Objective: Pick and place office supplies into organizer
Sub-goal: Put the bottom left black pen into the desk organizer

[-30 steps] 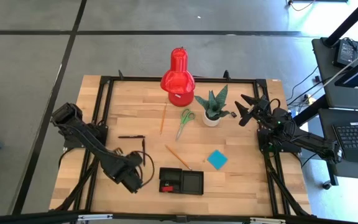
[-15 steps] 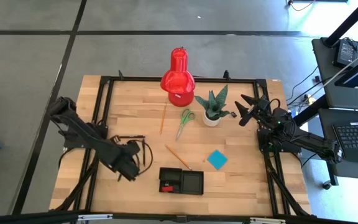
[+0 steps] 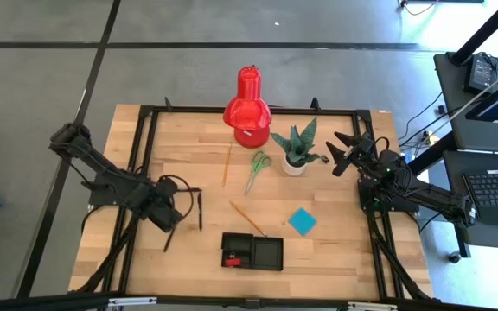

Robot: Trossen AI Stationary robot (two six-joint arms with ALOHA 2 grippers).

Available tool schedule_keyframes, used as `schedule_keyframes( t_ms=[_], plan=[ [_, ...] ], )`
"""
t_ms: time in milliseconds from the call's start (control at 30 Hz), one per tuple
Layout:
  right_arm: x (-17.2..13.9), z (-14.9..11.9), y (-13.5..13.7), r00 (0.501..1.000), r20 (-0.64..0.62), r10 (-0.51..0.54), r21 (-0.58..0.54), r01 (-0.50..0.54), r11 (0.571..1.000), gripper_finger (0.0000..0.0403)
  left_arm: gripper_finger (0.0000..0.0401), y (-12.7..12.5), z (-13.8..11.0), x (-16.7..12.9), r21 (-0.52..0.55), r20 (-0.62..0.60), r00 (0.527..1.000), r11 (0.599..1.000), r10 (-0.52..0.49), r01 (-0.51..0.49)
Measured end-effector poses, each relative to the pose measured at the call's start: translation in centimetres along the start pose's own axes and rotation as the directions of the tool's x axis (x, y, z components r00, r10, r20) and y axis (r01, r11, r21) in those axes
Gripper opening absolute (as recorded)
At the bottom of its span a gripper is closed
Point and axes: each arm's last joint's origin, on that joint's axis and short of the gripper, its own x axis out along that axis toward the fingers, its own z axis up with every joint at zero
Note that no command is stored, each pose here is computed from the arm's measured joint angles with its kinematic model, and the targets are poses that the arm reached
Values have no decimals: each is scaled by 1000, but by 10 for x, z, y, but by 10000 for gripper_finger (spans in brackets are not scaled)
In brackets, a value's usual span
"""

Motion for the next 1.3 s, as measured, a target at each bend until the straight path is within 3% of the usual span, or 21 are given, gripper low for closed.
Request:
schedule_keyframes(
  t_ms=[233,400,567,867,1067,1300],
  plan=[
    [0,0,0,1000,0,0,-2,0,1000,260,102,10,-7,39,-102,-16,992,987,-123,121],
    [0,0,0,1000,0,0,-15,0,1000,260,105,17,-8,58,-169,-34,993,980,-112,104],
    [0,0,0,1000,0,0,-24,0,1000,260,125,19,-5,62,-179,-58,993,979,-104,92],
    [0,0,0,1000,0,0,-27,0,1000,260,174,11,7,62,-161,-32,980,968,-198,191],
    [0,0,0,1000,0,0,-49,0,999,260,177,5,12,64,-179,-16,972,957,-234,228],
    [0,0,0,1000,-1,0,-52,0,999,260,169,-10,11,80,-189,-92,977,966,-194,174]
  ],
)
